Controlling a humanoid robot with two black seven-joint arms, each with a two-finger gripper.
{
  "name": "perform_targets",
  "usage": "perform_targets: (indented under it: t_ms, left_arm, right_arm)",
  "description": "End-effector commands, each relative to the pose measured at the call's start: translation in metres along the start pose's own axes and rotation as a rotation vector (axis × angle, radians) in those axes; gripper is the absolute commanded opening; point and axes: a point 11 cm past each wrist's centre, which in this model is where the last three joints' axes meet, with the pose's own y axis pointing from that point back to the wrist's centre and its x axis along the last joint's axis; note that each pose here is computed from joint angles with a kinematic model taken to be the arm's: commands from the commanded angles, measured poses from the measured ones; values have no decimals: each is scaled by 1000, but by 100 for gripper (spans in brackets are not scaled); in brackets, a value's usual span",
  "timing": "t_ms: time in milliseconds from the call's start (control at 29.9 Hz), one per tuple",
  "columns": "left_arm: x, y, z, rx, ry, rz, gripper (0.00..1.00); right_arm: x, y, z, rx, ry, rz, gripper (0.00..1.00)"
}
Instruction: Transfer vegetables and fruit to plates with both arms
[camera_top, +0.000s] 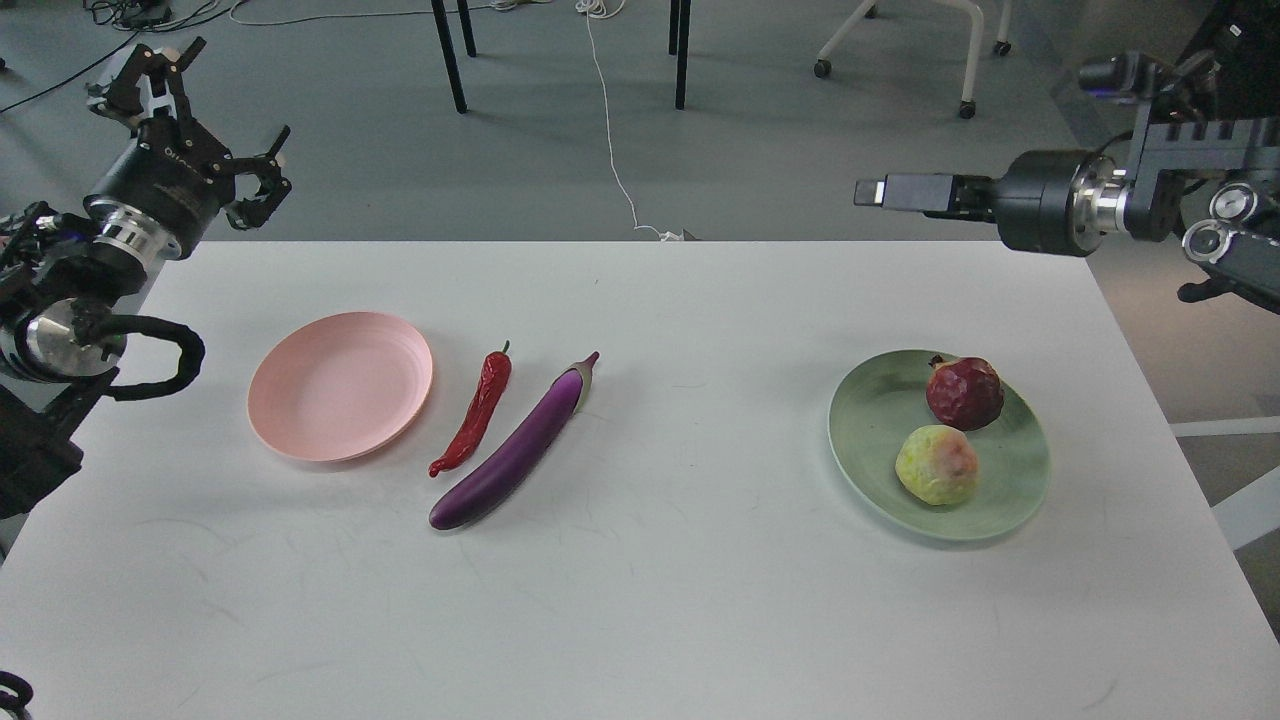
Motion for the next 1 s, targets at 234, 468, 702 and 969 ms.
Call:
perform_targets:
  t_ms: [234,468,702,969]
  left_arm:
    - [-93,-10,0,115,-627,-375,97]
    - [-148,-2,-29,131,-1014,-611,97]
    - [-198,10,-97,158,-1443,-900,96]
    - [-189,34,-152,258,-1789,-1076,94]
  right_arm:
    - [32,2,24,210,-552,372,98]
    - [35,1,58,275,-907,553,98]
    - [39,2,90,360,-1235,743,99]
    - [-2,17,124,518,-1477,745,99]
